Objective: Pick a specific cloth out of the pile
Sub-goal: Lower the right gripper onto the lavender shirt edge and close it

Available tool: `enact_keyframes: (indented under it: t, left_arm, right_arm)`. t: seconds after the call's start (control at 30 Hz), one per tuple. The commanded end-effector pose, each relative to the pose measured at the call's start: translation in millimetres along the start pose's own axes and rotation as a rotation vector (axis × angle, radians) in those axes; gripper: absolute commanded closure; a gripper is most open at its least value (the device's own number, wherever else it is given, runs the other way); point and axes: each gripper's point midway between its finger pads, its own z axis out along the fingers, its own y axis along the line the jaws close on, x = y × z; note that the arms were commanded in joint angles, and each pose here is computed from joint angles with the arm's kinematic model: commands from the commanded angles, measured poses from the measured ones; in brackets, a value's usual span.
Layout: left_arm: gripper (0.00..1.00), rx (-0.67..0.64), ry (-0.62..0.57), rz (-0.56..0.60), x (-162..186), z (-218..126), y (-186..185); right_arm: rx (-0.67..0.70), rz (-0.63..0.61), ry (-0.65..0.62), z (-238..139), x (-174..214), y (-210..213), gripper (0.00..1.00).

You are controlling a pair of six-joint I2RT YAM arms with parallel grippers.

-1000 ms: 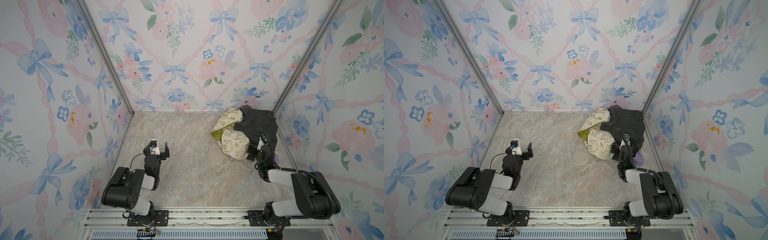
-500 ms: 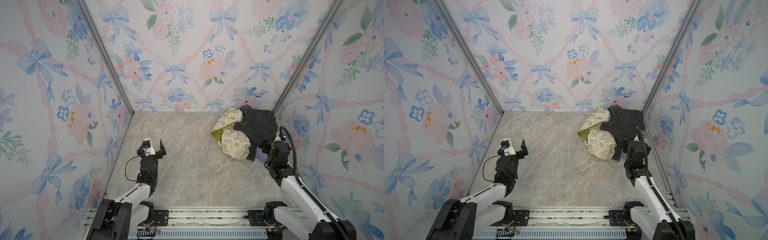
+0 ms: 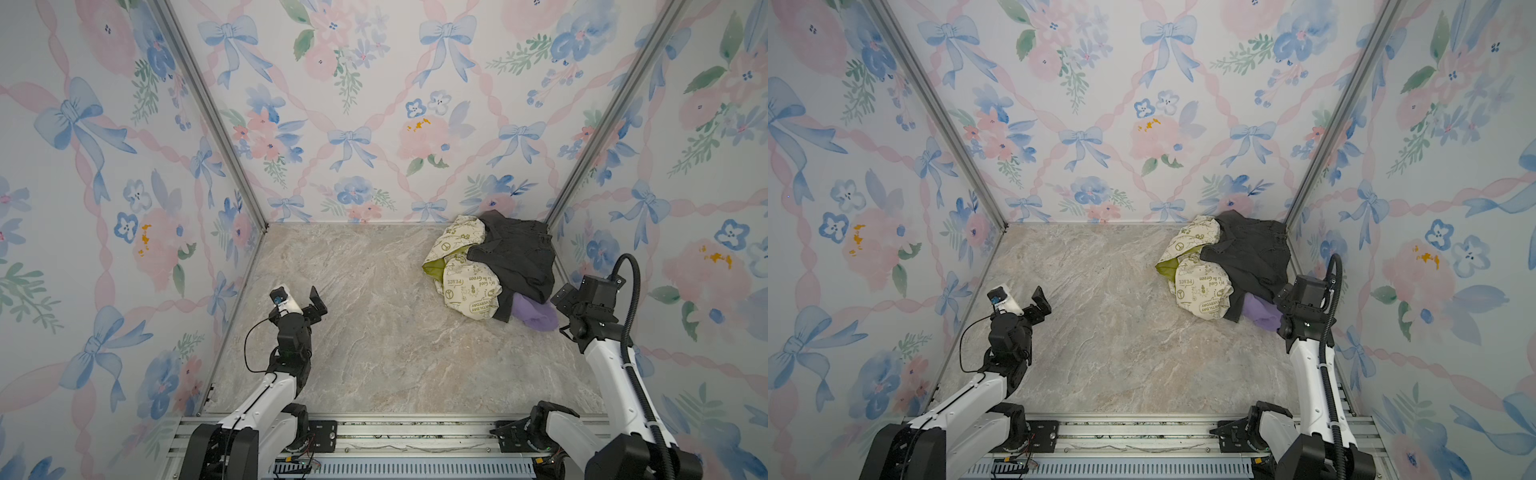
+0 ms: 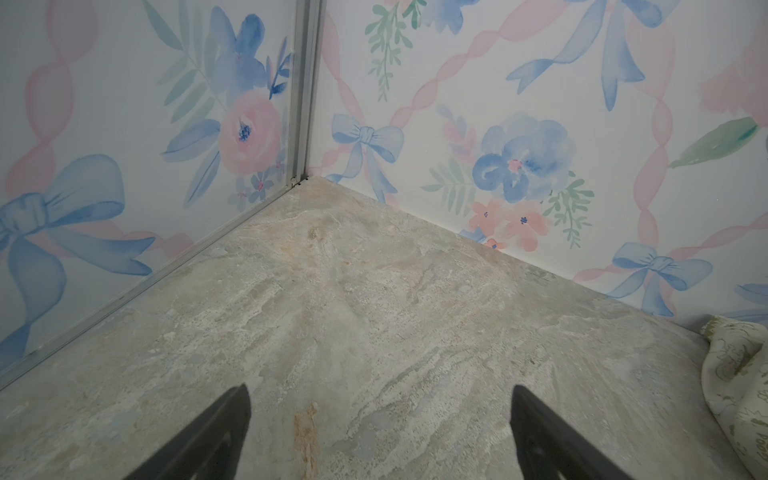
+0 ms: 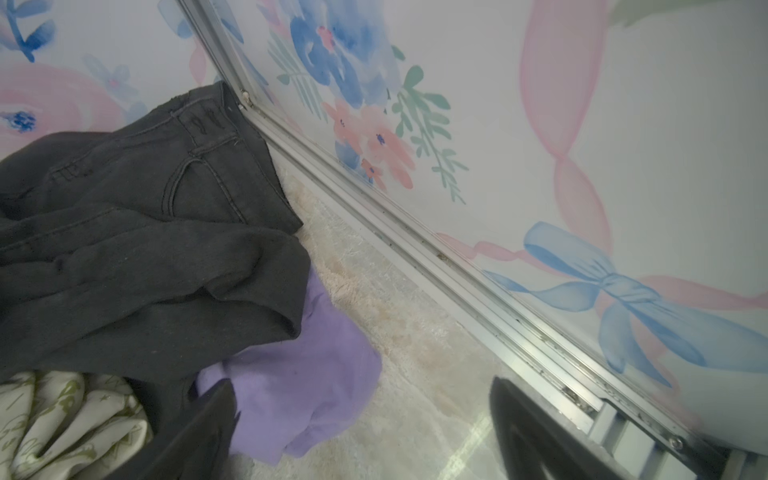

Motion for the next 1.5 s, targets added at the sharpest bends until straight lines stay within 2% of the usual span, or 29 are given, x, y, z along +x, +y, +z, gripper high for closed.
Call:
enact_keyframes:
  t: [0.0, 0.17, 0.23, 0.3, 0.33, 0.63, 0.87, 0.93, 1.0, 1.27, 1.47]
  left_arm:
    - [0.02, 0.078, 0.025, -0.005, -3, 5, -17]
    - [0.02, 0.133, 0.065, 0.004, 3, 11, -30]
    - [0.02, 0.149, 0.082, -0.003, 6, 13, -33]
    - [0.02, 0.161, 0.092, -0.009, 8, 14, -36]
    - [0.02, 0.165, 0.097, -0.011, 9, 15, -37]
    - [0.02, 0.167, 0.111, -0.034, 11, 17, -38]
    - [0.02, 0.187, 0.126, -0.041, 13, 19, -43]
    - [0.02, 0.191, 0.125, -0.046, 12, 19, -44]
    - [0.02, 0.194, 0.125, -0.050, 11, 19, -45]
    - [0.02, 0.199, 0.080, -0.065, -4, 17, -46]
    - [0.02, 0.197, 0.053, -0.076, -14, 17, -46]
  right_arm:
    - [-0.077, 0.050, 0.166, 11, 26, 16, 0.03]
    - [-0.133, 0.145, 0.282, 31, 50, 31, 0.00]
    - [-0.130, 0.225, 0.353, 41, 63, 32, 0.07]
    - [-0.121, 0.301, 0.418, 49, 76, 31, 0.23]
    - [-0.113, 0.334, 0.440, 52, 80, 30, 0.27]
    - [-0.024, 0.484, 0.517, 66, 108, 17, 0.44]
    - [-0.024, 0.545, 0.513, 74, 111, 19, 0.68]
    - [-0.027, 0.561, 0.514, 76, 110, 21, 0.81]
    - [-0.041, 0.583, 0.510, 78, 108, 24, 0.89]
    - [-0.108, 0.589, 0.420, 70, 71, 43, 1.00]
    - [-0.174, 0.554, 0.329, 50, 31, 70, 1.00]
